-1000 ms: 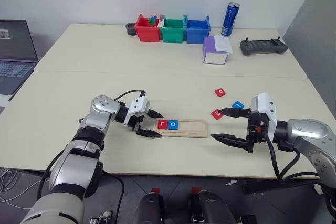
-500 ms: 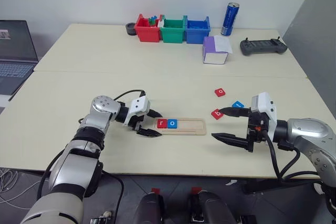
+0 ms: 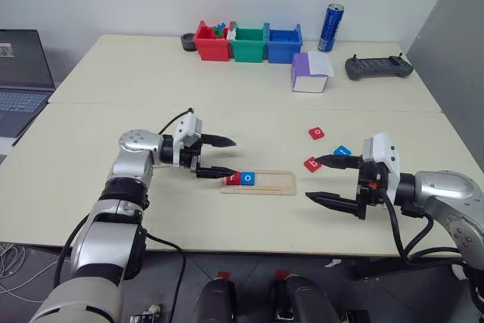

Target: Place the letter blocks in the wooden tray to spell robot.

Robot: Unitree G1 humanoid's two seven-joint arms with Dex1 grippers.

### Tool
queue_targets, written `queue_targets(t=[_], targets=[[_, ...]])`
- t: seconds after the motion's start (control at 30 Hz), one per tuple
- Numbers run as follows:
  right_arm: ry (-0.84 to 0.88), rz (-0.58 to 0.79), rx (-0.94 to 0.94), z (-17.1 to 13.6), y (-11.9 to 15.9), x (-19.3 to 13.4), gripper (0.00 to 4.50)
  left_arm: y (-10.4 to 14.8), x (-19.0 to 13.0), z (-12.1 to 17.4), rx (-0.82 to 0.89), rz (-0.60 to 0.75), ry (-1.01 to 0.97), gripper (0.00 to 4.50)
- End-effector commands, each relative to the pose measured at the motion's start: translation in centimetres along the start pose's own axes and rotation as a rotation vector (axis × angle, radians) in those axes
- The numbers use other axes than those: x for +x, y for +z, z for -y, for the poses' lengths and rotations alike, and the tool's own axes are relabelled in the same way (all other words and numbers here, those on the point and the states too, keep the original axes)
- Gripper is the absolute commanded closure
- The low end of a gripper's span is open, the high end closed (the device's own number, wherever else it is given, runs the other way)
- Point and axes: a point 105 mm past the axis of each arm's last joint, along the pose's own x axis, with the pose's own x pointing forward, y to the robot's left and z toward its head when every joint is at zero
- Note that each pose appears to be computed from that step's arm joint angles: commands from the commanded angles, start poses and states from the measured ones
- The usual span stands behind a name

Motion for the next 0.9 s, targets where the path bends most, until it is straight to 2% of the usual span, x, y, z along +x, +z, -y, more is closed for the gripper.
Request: queue_targets(t=[0.03, 0.4, 0.63, 0.77, 0.9], targets=[[0.005, 0.024, -0.033, -0.2, 1.0, -0.4, 0.0, 1.3, -0.8, 0.3, 0.012, 0.027, -0.01, 0.05], [0.001, 0.024, -0.031, 0.0, 1.0, -0.5, 0.0, 1.3, -4.0, 2.8, -0.016, 0.08, 0.008, 0.05], [-0.041, -0.008, -0.014, 0.5, 0.3, -2.2, 0.0, 3.1, -8.2, 5.4, -0.096, 0.113, 0.054, 0.05], [-0.116, -0.054, -0.003, 1.9, -0.9, -4.0, 0.0, 2.5, -9.2, 6.9, -0.135, 0.094, 0.059, 0.05], [-0.273, -0.044, -0.005, 5.4, -1.2, -5.0, 0.0, 2.3, -9.5, 7.5, -0.145, 0.08, 0.058, 0.05]])
